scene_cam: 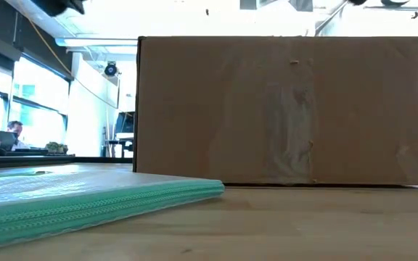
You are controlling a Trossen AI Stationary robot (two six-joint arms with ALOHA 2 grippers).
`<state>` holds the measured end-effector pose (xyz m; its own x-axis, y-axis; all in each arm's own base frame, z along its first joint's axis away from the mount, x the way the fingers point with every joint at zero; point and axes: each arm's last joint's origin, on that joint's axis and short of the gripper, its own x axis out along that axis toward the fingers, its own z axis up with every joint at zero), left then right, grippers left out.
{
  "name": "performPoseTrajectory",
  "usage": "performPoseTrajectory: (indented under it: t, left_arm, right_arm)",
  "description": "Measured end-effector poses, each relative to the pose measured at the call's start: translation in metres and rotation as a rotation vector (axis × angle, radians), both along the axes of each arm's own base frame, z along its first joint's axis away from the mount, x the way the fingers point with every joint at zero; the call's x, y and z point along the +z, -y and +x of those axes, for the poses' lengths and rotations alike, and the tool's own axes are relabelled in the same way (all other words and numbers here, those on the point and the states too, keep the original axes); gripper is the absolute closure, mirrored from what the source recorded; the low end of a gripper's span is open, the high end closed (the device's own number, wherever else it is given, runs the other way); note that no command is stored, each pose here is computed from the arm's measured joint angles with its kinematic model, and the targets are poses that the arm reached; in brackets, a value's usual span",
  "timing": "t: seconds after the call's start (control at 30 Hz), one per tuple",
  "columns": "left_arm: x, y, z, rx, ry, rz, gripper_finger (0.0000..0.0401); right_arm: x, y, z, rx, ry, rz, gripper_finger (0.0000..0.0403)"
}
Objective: Unpack boxes
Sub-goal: Open the cardboard box using the black cutter
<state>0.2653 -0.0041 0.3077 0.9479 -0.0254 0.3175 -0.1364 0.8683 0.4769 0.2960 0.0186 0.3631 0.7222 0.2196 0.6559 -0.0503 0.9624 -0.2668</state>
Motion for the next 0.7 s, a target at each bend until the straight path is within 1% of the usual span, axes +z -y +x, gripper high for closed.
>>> performPoseTrajectory:
  t: [0.13, 0.27, 0.37, 0.5, 0.6, 0.7]
  left_arm:
    - [-0.004, 0.001, 0.010, 0.006, 0.092, 0.067, 0.0229]
    - [-0.008, 0.002, 0.016, -0.041, 0.172, 0.068, 0.0204]
    - [-0.008, 0.002, 0.017, -0.060, 0.239, 0.026, 0.0190]
    - [-0.002, 0.004, 0.014, -0.097, 0.332, -0.059, 0.0186]
    - [0.001, 0.004, 0.011, -0.118, 0.344, -0.099, 0.0195]
    - [0.001, 0.004, 0.011, -0.129, 0.348, -0.115, 0.0219]
  right_arm:
    - [-0.012, 0.005, 0.025, 0.040, -0.044, 0.029, 0.0331]
    - [-0.018, 0.009, 0.039, 0.048, -0.066, 0.048, 0.0331]
    - [-0.025, 0.009, 0.046, 0.047, -0.092, 0.049, 0.0331]
    - [-0.030, 0.009, 0.050, 0.054, -0.112, 0.061, 0.0331]
    - [-0.032, 0.009, 0.052, 0.053, -0.127, 0.067, 0.0331]
    - [-0.033, 0.009, 0.052, 0.052, -0.139, 0.068, 0.0331]
